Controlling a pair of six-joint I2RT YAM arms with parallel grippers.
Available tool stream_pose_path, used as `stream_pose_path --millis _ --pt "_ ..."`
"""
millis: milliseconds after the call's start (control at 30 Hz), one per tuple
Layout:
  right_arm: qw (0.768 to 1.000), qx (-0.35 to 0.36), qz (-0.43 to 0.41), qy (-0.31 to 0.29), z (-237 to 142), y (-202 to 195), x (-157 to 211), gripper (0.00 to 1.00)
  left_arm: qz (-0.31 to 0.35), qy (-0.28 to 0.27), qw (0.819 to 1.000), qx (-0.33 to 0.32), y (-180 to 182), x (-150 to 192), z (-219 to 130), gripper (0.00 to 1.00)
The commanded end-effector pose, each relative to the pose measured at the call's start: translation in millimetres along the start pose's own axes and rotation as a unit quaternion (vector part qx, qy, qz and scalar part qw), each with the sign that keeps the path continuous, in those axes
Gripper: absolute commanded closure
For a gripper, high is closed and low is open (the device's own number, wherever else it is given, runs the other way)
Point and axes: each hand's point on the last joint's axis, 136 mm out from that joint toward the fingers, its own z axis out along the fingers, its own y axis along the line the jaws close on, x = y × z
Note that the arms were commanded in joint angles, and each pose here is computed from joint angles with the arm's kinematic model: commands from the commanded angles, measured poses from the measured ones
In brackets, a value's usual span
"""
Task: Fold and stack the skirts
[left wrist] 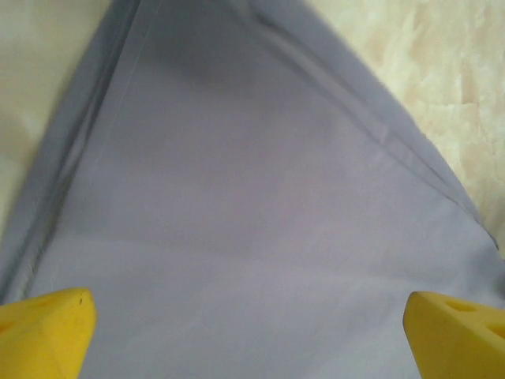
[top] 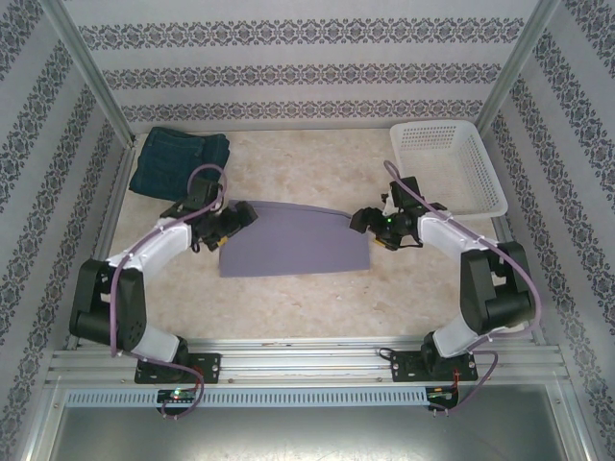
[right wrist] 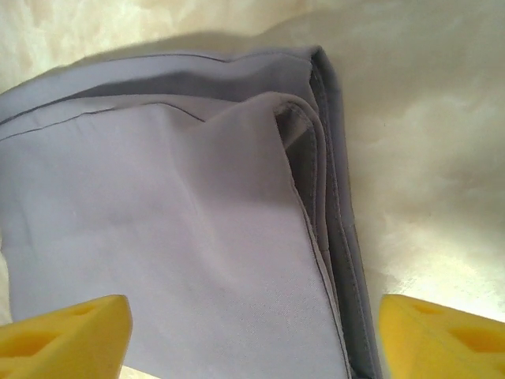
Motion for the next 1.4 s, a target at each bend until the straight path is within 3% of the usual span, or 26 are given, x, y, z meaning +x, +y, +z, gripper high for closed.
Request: stream_pose_path --millis 0,167,400,667,800,900,1067,1200,1367 --pt "0.999 -0.009 -0.036 0.038 7 0 7 0.28 0.099 0.056 0.990 -0.082 34 9 4 0.04" --pt "0.999 -0.002 -0.023 0.042 16 -8 8 0.31 0.135 0.095 0.978 -0.130 53 13 12 0.33" --pt "0.996 -0.034 -0.011 0.077 34 -7 22 0.39 0.091 0.127 0.982 -0.104 65 28 38 0.58" --pt "0.993 -0.055 0.010 0.105 55 -3 36 0.44 0.060 0.161 0.980 -0.103 85 54 61 0.67" --pt "0.987 -0.115 0.016 0.113 67 22 35 0.54 0.058 0.165 0.980 -0.096 87 58 65 0.69" --pt "0.988 -0.119 0.014 0.096 67 27 27 0.65 0.056 0.169 0.979 -0.095 88 61 66 0.70" --pt "0.999 0.000 0.011 0.042 43 0 12 0.98 0.061 0.158 0.980 -0.105 89 57 58 0.70" --pt "0.991 0.130 -0.016 0.038 13 -21 13 1.00 0.063 0.153 0.981 -0.103 85 54 53 0.70" --pt "0.981 0.183 -0.053 0.036 -5 -8 14 1.00 0.068 0.150 0.980 -0.110 84 50 48 0.70"
